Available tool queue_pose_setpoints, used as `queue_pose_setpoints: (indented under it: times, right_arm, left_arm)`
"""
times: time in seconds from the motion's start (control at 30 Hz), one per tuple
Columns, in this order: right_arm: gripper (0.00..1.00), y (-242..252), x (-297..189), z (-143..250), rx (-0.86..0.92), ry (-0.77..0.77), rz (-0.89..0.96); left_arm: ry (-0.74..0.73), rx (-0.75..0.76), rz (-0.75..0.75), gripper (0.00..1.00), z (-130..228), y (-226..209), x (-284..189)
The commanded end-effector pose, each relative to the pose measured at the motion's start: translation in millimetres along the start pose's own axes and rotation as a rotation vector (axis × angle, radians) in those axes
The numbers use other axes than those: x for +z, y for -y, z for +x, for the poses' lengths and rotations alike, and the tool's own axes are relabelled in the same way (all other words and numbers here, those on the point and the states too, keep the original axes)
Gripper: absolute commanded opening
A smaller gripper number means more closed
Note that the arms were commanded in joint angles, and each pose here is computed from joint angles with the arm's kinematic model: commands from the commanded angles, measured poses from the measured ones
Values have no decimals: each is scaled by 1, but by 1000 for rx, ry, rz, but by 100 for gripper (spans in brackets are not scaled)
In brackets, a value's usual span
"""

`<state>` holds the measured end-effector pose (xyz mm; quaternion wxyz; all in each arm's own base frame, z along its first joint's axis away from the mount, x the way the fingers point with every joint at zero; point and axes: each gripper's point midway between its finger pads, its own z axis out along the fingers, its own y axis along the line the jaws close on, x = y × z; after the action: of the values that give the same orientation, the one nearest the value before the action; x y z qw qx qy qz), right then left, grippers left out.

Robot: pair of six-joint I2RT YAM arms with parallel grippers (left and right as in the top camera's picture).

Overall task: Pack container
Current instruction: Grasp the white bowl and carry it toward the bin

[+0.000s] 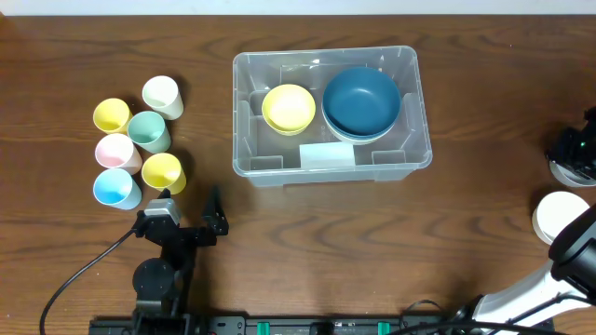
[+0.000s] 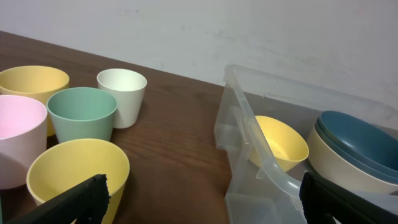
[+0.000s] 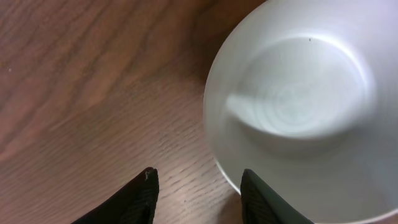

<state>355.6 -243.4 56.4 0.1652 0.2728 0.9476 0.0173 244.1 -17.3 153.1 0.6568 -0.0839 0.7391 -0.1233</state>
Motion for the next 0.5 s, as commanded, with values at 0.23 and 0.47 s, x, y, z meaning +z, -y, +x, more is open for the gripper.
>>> queue_pose_setpoints:
  times: [0.23,0.47]
  right_arm:
    - [45,6,34,6,-47,-41,20]
    - [6,8,45,8,-25,-53,26]
  left_arm:
    - [-43,12,-16,98,15,-5,1]
    - [-43,12,-16,98,15,-5,1]
